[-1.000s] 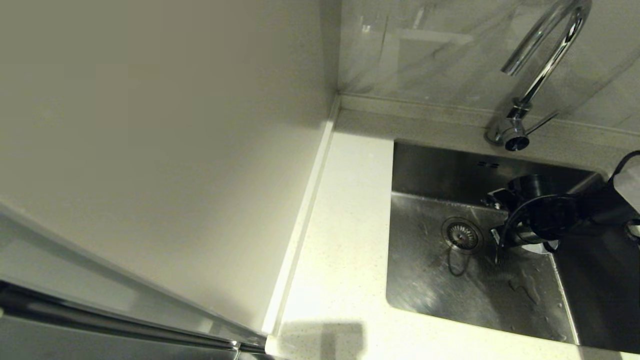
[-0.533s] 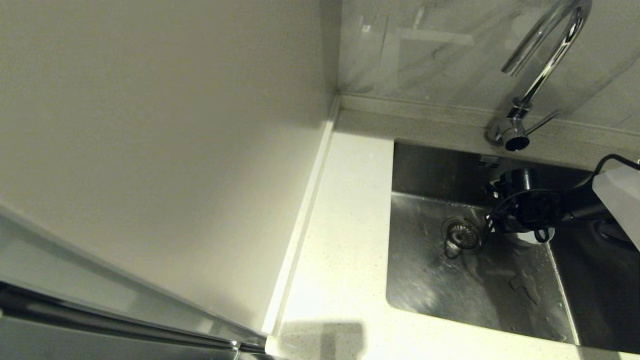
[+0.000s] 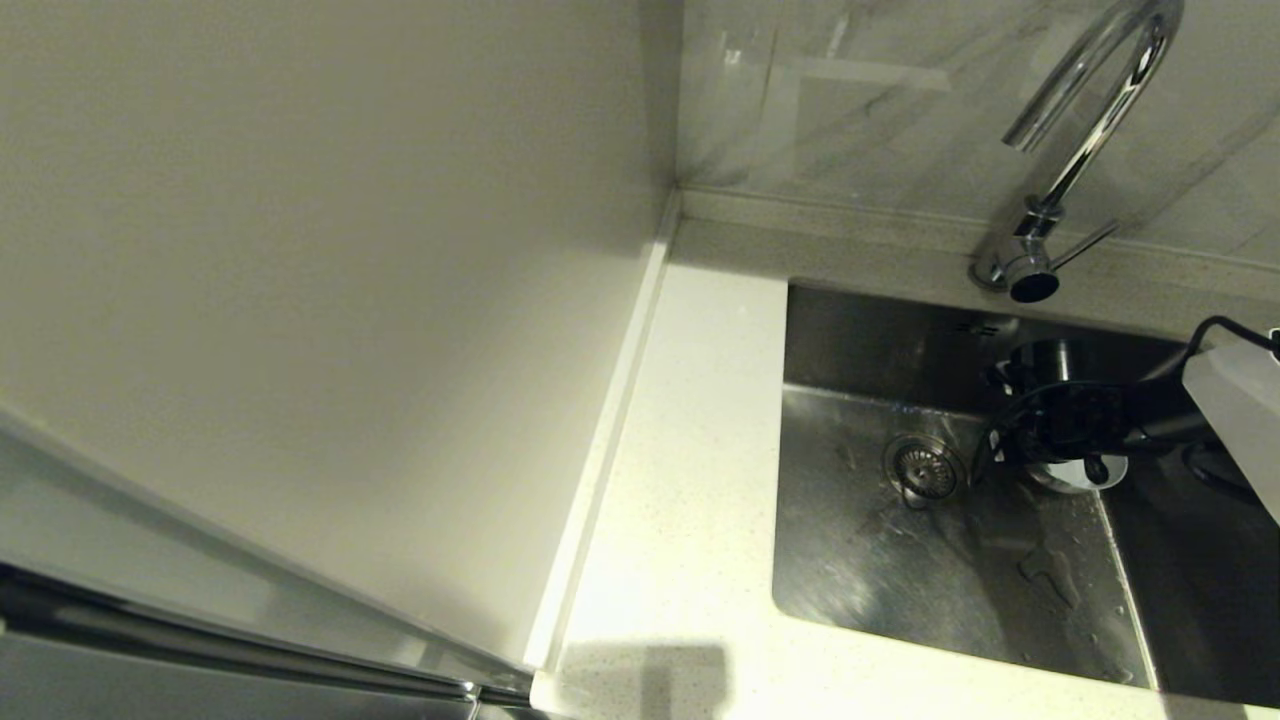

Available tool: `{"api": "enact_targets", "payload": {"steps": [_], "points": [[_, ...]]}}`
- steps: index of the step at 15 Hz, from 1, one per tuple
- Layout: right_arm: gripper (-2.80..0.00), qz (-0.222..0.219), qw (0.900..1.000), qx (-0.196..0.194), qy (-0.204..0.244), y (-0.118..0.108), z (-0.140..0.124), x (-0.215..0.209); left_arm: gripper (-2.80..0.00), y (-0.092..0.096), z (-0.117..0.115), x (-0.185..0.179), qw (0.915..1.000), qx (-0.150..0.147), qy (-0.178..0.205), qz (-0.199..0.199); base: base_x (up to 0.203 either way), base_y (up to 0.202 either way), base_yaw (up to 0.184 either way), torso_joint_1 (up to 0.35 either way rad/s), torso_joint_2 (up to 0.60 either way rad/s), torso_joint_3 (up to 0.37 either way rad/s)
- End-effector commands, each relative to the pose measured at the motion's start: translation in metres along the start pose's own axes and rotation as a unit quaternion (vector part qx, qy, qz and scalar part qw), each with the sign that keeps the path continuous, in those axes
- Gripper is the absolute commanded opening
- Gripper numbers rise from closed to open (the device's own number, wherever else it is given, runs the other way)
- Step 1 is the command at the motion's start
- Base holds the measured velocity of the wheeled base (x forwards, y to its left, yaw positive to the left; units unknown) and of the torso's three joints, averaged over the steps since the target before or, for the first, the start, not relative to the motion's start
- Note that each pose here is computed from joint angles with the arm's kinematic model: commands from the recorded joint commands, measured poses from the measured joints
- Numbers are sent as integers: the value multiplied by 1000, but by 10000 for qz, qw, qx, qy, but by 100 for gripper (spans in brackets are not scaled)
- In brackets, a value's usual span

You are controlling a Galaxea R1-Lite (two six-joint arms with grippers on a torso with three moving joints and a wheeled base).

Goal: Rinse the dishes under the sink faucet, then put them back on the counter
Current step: Put a bowl into the sink

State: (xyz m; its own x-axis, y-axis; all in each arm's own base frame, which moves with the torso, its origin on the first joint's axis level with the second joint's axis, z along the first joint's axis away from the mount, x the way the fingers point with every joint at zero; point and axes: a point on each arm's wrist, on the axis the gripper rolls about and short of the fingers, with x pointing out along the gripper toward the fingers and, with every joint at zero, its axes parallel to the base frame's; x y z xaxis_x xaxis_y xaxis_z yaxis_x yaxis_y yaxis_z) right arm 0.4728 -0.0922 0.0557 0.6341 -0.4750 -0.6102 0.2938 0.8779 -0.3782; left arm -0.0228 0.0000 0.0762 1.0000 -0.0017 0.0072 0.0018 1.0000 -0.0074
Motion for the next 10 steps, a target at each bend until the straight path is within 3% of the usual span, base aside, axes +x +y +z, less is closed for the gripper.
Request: {"api": "enact_targets", "payload": {"steps": [1, 6, 8, 10], "points": [[0, -60, 10000, 29, 27, -5, -2, 4, -280, 0, -1, 0, 10000, -2, 13, 1, 0, 0, 0, 0, 0, 0], [0, -127, 9997, 171, -128, -19, 9, -12, -280, 0, -1, 0, 10000, -2, 13, 1, 0, 0, 0, 0, 0, 0], [0, -112, 9987, 393, -294, -34, 18, -46, -280, 0, -1, 0, 10000, -2, 13, 1, 0, 0, 0, 0, 0, 0], [0, 47, 9965, 662, -507, -55, 19, -107, -280, 0, -1, 0, 10000, -2, 13, 1, 0, 0, 0, 0, 0, 0]]}}
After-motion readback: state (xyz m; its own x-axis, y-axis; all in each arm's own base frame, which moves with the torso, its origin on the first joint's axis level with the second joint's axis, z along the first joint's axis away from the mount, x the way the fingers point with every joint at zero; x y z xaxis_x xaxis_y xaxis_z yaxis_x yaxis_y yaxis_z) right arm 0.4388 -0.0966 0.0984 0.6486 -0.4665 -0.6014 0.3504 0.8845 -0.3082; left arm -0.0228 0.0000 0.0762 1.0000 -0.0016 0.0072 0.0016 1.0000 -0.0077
